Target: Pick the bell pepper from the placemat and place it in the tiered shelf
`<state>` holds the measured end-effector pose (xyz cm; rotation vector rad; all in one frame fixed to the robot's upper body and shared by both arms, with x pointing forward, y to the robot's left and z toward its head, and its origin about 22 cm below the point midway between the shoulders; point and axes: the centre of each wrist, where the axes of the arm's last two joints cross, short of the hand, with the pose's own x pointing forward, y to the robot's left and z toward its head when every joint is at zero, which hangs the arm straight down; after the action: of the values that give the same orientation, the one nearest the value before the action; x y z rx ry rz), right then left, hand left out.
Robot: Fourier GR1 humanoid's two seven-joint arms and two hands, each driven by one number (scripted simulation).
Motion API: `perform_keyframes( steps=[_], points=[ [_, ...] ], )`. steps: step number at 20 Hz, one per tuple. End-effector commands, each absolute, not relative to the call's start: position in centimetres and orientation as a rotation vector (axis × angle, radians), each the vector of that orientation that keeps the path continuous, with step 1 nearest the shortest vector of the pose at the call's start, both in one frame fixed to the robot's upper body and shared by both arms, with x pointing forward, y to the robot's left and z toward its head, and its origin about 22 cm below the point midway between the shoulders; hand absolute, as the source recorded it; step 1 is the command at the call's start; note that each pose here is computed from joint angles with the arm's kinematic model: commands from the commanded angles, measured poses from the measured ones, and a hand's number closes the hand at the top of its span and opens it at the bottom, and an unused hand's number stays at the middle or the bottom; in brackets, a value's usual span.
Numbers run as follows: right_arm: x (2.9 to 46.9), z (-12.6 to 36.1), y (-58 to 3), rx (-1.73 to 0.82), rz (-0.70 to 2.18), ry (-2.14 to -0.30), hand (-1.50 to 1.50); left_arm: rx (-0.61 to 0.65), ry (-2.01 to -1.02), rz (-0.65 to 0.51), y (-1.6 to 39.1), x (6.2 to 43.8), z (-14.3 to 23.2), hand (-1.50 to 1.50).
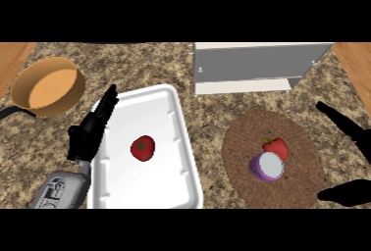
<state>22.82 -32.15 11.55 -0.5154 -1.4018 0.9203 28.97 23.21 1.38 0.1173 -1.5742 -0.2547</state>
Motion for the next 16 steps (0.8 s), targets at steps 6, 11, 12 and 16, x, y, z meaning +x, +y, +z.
perform_keyframes(
  steps=[6, 11, 12, 16],
  points=[
    [21.6, 12.0, -30.2, -0.533, 0.917, -1.372, -1.5, 0.122, -1.574, -0.272, 21.0, 29.4, 0.6, 0.0],
    [24.6, 9.8, -29.7, -0.53, 0.894, -1.349, -1.5, 0.101, -1.581, -0.254, 23.5, 29.2, 1.7, 0.0],
    [22.7, 9.5, -29.8, -0.522, 0.891, -1.368, -1.5, 0.12, -1.573, -0.252, 20.2, 30.0, 0.9, 0.0],
    [24.6, 9.6, -30.1, -0.558, 0.912, -1.343, -1.5, 0.127, -1.584, -0.265, 22.2, 29.2, 1.3, 0.0]
  ],
)
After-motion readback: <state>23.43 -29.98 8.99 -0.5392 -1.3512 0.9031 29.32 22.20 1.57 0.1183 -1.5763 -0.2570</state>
